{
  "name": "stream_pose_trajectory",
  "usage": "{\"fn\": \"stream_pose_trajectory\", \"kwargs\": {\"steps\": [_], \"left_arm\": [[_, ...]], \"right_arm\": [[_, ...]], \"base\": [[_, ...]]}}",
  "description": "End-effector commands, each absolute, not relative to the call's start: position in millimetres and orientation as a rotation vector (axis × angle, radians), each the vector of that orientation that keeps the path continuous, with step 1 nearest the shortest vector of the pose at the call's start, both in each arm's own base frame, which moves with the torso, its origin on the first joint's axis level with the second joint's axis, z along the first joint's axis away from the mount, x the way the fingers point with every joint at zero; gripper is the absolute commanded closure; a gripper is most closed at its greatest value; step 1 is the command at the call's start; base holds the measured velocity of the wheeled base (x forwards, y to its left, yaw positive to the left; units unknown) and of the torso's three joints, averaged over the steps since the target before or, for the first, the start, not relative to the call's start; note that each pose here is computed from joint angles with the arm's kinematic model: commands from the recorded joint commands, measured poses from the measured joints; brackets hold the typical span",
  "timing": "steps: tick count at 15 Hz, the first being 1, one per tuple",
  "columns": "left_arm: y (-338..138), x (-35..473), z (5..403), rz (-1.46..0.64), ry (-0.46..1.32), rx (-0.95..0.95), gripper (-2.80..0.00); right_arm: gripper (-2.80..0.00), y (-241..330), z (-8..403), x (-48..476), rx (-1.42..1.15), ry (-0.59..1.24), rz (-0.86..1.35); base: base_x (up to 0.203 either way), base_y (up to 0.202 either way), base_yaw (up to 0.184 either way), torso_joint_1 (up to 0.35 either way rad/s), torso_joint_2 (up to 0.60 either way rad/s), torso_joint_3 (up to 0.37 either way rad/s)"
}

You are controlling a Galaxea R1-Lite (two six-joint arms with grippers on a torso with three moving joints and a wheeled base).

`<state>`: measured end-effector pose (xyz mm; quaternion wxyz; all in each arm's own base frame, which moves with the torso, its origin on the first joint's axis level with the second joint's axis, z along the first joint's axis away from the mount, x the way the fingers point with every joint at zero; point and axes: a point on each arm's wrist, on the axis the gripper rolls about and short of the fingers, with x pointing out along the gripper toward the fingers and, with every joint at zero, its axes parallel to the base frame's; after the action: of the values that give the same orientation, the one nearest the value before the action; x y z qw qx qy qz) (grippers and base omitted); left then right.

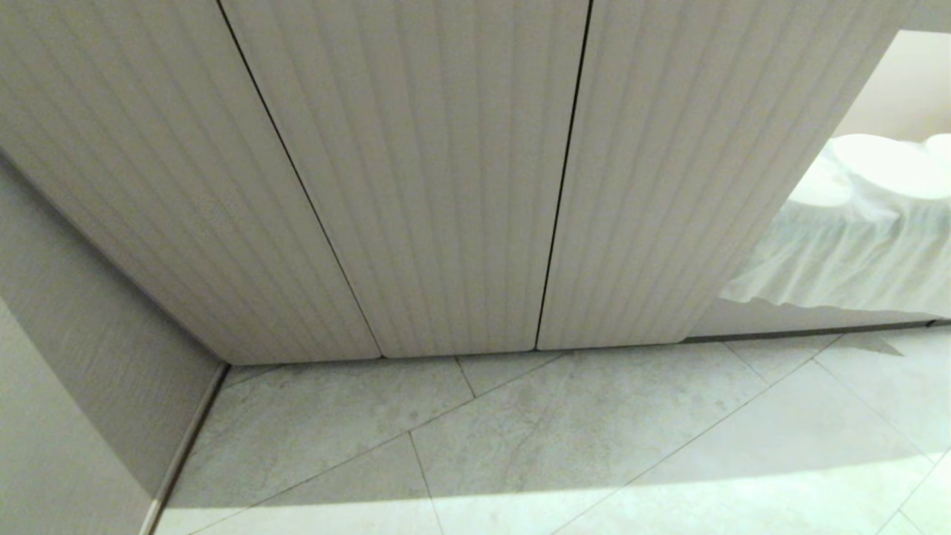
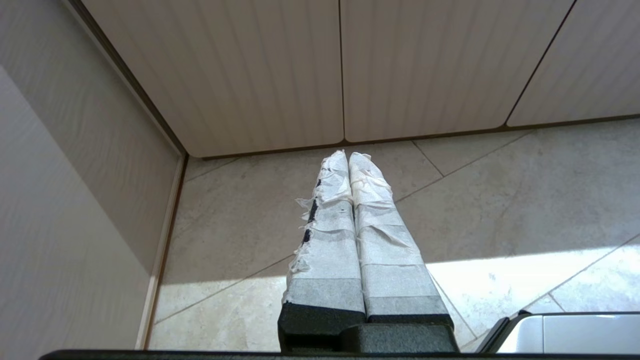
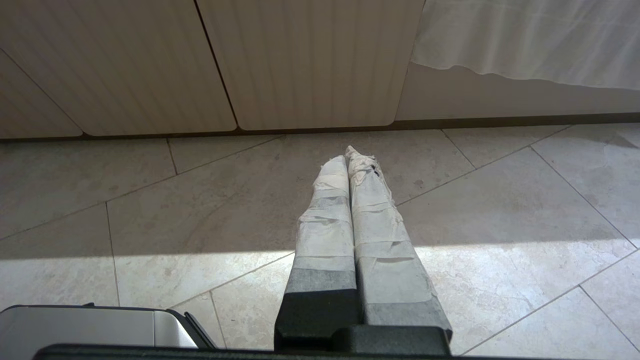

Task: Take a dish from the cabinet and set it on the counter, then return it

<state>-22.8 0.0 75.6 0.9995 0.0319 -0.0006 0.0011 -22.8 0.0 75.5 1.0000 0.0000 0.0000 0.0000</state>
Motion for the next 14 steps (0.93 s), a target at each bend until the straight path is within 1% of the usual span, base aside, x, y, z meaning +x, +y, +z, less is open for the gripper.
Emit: {"fn": "stream_pose_trajectory", "kwargs": {"steps": [1,14], "left_arm": [[0.0,-22.8,75.6,0.003,-0.001,0.064,0.00],[0.0,-22.8,75.6,0.005,-0.001,0.064,0.00]], "right_arm": [[0.00,0.0,75.5,-22.8,0.000,0.000,0.000],[0.00,0.0,75.5,-22.8,0.000,0.000,0.000]], "base": [[0.000,0.000,0.000,0.000,0.00,0.000],[0.000,0.000,0.000,0.000,0.00,0.000]]}}
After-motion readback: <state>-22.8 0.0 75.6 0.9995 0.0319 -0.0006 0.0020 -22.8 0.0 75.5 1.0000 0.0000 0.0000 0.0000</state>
